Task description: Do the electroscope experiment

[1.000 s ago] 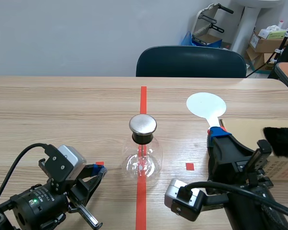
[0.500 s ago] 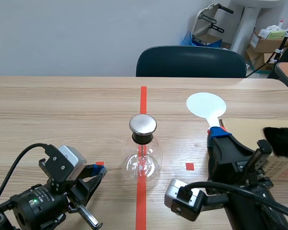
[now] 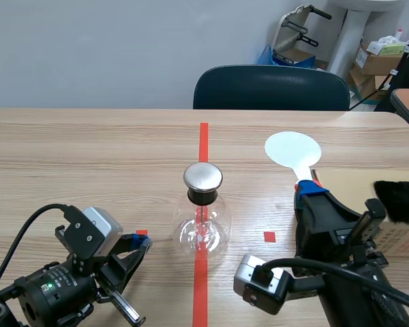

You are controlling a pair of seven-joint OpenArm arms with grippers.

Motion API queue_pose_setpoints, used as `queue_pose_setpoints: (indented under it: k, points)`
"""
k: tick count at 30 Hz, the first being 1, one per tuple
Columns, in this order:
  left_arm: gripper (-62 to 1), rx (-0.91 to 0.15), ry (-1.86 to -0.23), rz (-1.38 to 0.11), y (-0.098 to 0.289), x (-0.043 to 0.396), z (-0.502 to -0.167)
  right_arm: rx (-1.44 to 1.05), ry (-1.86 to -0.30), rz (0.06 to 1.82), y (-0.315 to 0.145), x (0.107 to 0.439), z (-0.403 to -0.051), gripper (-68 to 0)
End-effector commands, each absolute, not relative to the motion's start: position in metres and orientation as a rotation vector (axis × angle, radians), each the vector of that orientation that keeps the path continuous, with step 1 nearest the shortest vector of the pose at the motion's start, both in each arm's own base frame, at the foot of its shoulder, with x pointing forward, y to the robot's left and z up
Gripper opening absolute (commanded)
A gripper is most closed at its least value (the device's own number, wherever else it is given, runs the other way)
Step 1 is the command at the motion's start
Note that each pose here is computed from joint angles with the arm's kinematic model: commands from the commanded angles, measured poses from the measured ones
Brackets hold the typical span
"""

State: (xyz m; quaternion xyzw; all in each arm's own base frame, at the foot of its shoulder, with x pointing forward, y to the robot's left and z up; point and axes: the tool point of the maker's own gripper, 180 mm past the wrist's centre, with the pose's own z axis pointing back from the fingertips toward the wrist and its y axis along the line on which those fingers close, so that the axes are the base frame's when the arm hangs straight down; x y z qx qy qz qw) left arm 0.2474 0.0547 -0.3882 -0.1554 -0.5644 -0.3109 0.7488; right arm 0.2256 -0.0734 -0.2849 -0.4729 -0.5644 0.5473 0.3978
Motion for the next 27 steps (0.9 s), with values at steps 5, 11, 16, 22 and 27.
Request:
queue_pose_setpoints:
  k: [5,11,16,22,27]
  points:
    - [-55.4,-0.345,-1.258,-0.673,0.054,0.25,-0.382,-1.231,-1.492,1.343,-0.075,0.227,-0.272,-66.5]
    - [-55.4,-0.345,-1.258,-0.673,0.054,0.25,-0.382,-1.169,-1.574,1.437,-0.054,0.221,-0.273,-66.5]
    - [-55.4,-0.345,-1.258,-0.673,0.054,0.25,-0.382,-1.089,-1.667,1.547,-0.032,0.21,-0.276,-66.5]
    - [-55.4,-0.345,-1.258,-0.673,0.054,0.25,-0.382,-1.007,-1.753,1.649,-0.012,0.198,-0.278,-66.5]
    - [-55.4,-0.345,-1.258,-0.673,0.054,0.25,-0.382,-0.966,-1.792,1.696,-0.003,0.191,-0.279,-66.5]
